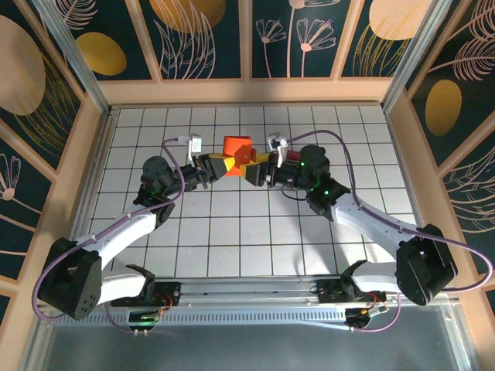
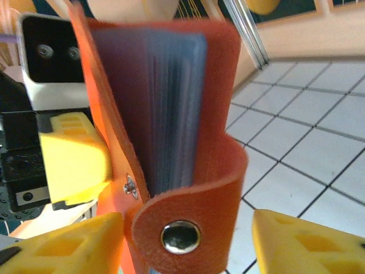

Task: Take the credit cards out of the card holder

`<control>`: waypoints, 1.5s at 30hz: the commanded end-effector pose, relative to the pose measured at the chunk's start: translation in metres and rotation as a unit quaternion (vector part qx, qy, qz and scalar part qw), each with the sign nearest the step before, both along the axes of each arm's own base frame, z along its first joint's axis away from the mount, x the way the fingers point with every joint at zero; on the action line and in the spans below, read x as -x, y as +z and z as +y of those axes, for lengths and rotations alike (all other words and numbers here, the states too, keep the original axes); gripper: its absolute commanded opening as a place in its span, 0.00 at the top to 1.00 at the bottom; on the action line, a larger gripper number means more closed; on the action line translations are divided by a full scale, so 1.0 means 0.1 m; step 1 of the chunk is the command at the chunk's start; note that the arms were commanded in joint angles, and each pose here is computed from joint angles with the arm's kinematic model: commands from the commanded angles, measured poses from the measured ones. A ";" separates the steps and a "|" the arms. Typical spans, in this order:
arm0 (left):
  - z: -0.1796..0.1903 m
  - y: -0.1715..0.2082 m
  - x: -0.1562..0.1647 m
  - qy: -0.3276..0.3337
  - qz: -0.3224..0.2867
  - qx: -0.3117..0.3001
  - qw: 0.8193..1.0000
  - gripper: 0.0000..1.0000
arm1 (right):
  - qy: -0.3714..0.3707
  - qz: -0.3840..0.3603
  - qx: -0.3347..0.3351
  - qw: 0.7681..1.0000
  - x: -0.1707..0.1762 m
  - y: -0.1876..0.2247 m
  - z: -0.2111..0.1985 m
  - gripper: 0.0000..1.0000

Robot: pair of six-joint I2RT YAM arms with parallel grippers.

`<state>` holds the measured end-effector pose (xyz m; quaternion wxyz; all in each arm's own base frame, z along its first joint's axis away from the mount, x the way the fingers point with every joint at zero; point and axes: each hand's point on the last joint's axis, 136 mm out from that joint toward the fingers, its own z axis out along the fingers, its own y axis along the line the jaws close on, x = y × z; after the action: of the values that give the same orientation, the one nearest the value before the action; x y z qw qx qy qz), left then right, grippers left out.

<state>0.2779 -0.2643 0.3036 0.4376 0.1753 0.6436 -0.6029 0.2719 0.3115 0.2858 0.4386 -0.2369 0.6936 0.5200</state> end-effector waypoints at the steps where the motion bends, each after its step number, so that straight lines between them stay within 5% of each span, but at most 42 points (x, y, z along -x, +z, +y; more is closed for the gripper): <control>1: 0.00 0.26 0.22 -0.035 -0.051 0.026 0.998 1.00 | -0.001 -0.043 -0.064 0.997 0.03 0.37 -0.19 0.46; 12: 0.01 0.40 0.39 -0.066 -0.075 0.041 0.994 1.00 | 0.004 -0.045 -0.079 0.996 0.06 0.45 -0.25 0.65; 29: 0.01 0.45 0.39 -0.072 -0.070 0.058 0.993 1.00 | 0.093 -0.038 -0.091 0.991 0.25 0.40 -0.11 0.63; 38: 0.01 0.49 0.42 -0.080 -0.075 0.066 0.992 1.00 | 0.108 -0.025 -0.085 0.990 0.24 0.30 0.00 0.74; 45: 0.00 0.48 0.39 -0.077 -0.069 0.066 0.992 1.00 | 0.148 -0.041 -0.099 0.983 0.41 0.38 0.01 0.65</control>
<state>0.2448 -0.2643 0.3388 0.4287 0.2190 0.5804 -0.6568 0.2499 0.3098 0.3131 0.4103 -0.2784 0.6124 0.6157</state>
